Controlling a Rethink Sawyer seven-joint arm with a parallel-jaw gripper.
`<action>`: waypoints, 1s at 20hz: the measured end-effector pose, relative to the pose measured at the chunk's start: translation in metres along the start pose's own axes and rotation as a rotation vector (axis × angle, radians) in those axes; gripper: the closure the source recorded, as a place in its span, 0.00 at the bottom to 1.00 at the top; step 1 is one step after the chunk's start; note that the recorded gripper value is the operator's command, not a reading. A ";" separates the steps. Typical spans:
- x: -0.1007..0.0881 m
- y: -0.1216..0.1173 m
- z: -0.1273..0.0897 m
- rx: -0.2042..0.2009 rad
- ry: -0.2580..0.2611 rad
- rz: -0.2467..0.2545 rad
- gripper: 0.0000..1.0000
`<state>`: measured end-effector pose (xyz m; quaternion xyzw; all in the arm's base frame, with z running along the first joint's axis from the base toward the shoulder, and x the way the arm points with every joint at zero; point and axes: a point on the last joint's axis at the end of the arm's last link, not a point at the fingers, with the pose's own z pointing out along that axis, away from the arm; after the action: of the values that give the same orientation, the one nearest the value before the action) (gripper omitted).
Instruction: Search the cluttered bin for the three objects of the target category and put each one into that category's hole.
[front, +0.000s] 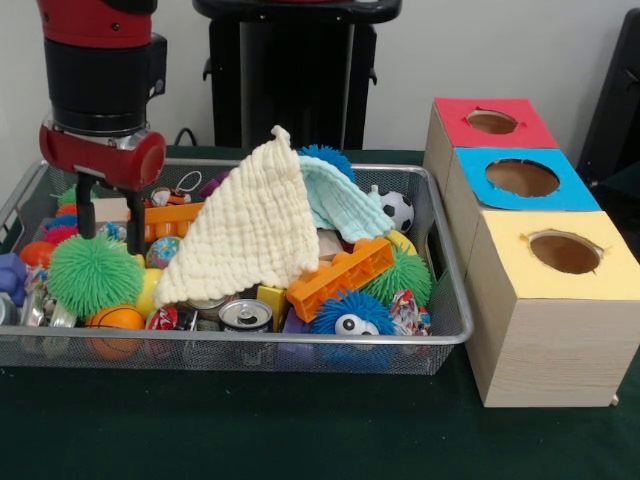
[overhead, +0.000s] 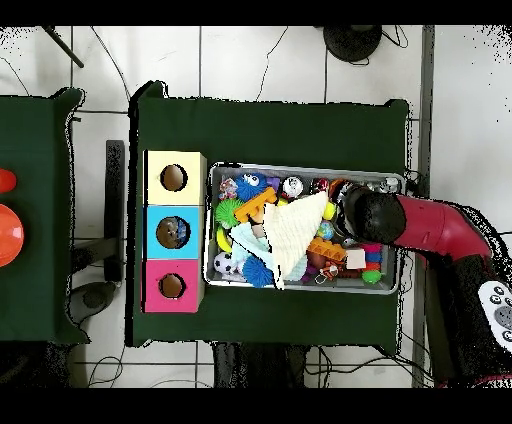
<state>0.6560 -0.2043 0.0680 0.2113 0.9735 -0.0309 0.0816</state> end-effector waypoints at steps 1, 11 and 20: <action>0.000 0.000 0.000 -0.001 0.000 0.000 0.00; 0.005 0.003 0.002 -0.005 0.009 -0.007 0.00; 0.008 0.003 0.005 -0.013 0.018 -0.004 0.00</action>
<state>0.6503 -0.1990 0.0616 0.2093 0.9748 -0.0230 0.0741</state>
